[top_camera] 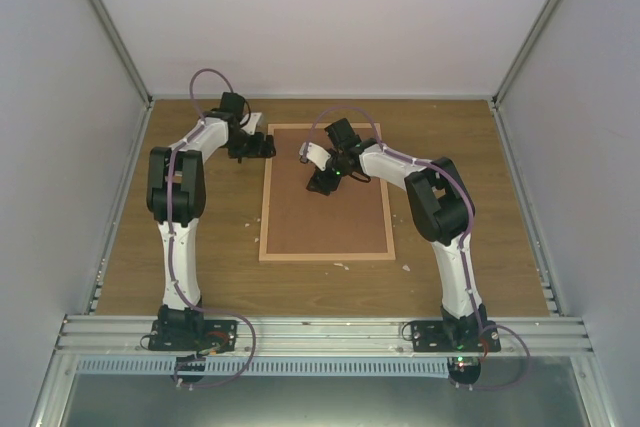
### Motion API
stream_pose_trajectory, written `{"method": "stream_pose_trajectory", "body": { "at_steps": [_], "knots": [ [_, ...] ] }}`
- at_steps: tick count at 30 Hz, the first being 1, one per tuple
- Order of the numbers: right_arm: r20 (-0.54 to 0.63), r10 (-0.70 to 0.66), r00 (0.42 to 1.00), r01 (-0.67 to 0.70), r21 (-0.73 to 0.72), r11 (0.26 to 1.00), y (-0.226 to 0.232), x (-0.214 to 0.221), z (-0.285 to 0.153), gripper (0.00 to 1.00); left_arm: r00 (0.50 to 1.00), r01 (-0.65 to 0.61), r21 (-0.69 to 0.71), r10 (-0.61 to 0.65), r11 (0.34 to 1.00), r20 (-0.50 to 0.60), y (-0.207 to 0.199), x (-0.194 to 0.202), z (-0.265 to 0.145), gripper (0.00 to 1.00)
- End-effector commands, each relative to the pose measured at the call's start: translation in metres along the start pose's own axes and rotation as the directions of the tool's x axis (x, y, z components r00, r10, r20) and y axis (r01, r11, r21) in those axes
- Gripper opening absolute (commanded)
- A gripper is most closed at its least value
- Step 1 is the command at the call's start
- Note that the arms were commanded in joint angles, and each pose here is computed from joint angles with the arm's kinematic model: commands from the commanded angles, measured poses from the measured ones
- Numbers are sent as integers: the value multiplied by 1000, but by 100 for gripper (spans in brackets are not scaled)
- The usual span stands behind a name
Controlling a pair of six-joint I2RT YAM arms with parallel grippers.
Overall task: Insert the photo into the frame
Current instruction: Install the photo frame at the center of the board.
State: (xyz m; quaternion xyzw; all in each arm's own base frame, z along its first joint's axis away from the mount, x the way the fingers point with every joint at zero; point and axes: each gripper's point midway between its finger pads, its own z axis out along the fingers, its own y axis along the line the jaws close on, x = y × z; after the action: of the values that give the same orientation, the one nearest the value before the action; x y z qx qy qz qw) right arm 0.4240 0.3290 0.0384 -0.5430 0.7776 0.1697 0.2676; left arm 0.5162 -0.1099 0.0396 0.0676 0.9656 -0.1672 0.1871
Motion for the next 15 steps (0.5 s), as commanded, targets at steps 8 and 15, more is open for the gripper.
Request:
{"method": "stream_pose_trajectory", "body": {
  "at_steps": [8,15],
  "knots": [
    [-174,28,984,-25,19,999,0,62,29,73,999,35,7,-35,999,8,11,0,-4,91],
    [-174,28,984,-25,21,999,0,62,29,74,999,36,13,-36,999,-14,12,7,2,91]
  ]
}}
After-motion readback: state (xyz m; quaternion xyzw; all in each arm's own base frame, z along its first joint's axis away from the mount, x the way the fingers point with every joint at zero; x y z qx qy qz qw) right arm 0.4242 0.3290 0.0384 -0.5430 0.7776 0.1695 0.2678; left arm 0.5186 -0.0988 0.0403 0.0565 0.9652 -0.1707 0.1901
